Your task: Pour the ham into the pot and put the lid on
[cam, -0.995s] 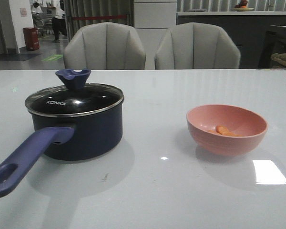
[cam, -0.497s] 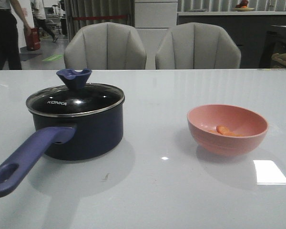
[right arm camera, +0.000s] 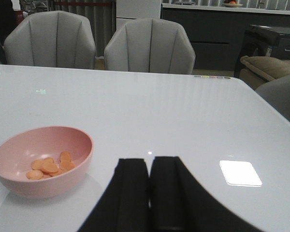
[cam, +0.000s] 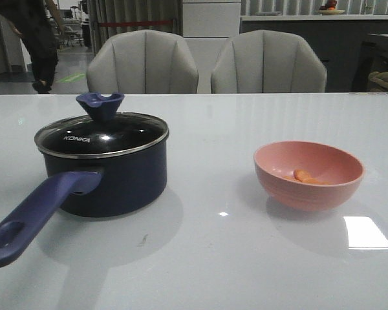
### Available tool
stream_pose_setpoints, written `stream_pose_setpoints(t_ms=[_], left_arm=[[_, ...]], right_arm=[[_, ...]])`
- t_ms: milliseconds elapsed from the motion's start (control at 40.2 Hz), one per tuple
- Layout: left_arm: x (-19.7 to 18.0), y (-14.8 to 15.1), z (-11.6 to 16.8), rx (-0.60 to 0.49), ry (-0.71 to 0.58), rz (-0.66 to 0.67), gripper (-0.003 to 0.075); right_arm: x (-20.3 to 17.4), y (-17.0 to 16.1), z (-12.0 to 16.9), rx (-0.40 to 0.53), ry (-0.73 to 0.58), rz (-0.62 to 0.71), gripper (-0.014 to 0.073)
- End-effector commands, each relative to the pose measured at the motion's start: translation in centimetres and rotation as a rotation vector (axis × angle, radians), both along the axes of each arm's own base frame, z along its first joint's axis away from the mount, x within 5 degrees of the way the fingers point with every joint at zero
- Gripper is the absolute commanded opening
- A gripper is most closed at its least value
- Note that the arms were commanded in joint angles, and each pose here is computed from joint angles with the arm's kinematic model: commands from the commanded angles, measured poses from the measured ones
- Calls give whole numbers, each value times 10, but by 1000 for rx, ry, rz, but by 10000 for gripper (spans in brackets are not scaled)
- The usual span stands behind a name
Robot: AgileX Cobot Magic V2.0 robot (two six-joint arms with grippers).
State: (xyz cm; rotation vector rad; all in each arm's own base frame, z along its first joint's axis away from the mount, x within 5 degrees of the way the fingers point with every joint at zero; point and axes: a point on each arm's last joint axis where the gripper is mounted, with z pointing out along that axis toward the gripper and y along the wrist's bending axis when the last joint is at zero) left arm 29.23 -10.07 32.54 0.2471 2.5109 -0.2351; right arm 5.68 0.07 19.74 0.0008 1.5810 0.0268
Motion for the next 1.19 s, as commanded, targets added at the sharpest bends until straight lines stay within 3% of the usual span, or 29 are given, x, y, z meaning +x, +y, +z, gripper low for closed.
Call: stream_pose_setpoints(t_ms=[0,472,771,1169], left_arm=[[11,-14,21,-5,-45,8,636],[57,-65,22,67,118,34,636],[73,-74,5,101,246,59,636],[79,-86,-10,84,264,84,636]], right_arm=[[-2,0,10,-20,-106,-1,145],[-2,0,10,-20,-107,-1,145],[-2,0,10,-20,-107,-1,145],[-2,0,10,-20,-107,-1,145]])
